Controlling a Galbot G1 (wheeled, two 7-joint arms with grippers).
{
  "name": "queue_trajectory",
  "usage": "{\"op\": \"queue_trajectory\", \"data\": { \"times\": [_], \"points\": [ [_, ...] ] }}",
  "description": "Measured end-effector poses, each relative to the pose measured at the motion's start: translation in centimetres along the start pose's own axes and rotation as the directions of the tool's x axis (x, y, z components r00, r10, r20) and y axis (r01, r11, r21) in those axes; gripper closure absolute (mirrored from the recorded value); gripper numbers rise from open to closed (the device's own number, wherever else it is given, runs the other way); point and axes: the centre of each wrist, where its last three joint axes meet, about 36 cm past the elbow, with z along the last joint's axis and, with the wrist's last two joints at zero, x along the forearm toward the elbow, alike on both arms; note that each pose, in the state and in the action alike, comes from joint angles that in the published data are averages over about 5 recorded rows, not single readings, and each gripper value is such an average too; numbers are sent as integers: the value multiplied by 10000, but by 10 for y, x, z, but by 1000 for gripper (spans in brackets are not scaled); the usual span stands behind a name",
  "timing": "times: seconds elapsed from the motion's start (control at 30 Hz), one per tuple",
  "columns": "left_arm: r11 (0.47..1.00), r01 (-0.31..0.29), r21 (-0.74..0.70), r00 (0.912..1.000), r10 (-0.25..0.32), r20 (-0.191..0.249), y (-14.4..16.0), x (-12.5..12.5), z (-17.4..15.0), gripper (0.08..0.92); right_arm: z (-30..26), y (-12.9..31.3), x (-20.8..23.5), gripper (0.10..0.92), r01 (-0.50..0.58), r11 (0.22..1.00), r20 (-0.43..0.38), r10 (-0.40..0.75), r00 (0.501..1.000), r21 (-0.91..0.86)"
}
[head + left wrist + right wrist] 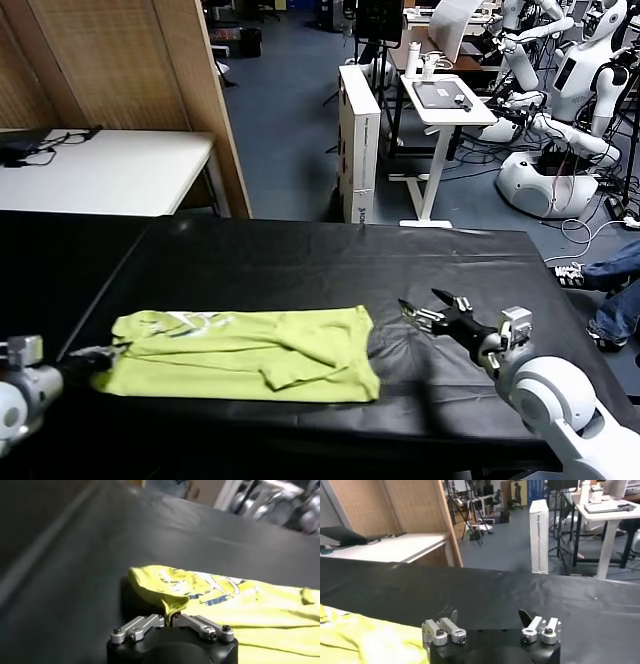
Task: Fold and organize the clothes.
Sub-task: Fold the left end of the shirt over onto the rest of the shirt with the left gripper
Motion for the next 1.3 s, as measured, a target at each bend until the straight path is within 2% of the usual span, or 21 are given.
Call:
{"op": "queue_trajectory", "data": {
  "times": [0.07,0.17,0.27,0.37,0.43,0.53,0.7,0.8,0.93,1.03,1.17,1.3],
  "points": [
    [9998,129,-175,9999,-128,102,-3,5,-3,813,1,1,2,115,-48,10000,124,47,9999,36],
    [9998,-114,-131,9993,119,344,-17,9,-4,813,4,0,6,115,-77,10000,391,75,9992,46],
    [9968,-781,158,9951,769,628,-42,11,-2,813,8,-2,12,115,-82,10000,791,78,9968,47],
    [9834,-1707,617,9821,1647,916,-73,10,3,813,16,-6,20,115,-213,9997,1105,201,9937,98],
    [9664,-2391,939,9673,2286,1098,-94,7,6,813,22,-8,27,115,-370,9993,1141,357,9928,93],
    [9339,-3331,1297,9394,3169,1305,-119,1,8,813,31,-9,39,115,-626,9980,1052,619,9925,38],
    [8656,-4711,1698,8808,4511,1439,-148,-13,5,813,41,-5,57,115,-987,9951,894,978,9912,59],
    [8333,-5247,1741,8509,5069,1378,-160,-22,2,813,46,0,65,115,-1151,9932,818,1135,9902,150],
    [7990,-5766,1705,8170,5622,1283,-179,-34,-2,813,51,5,74,115,-1307,9913,744,1291,9888,177],
    [7778,-6070,1632,7947,5950,1204,-194,-40,-6,813,54,7,79,115,-1400,9901,718,1388,9877,113],
    [7562,-6391,1404,7691,6300,1077,-210,-43,-11,813,57,8,83,115,-1499,9887,681,1494,9864,28],
    [7433,-6575,1231,7534,6490,1056,-218,-42,-16,813,60,9,83,115,-1544,9880,645,1542,9859,-26]
  ]
}}
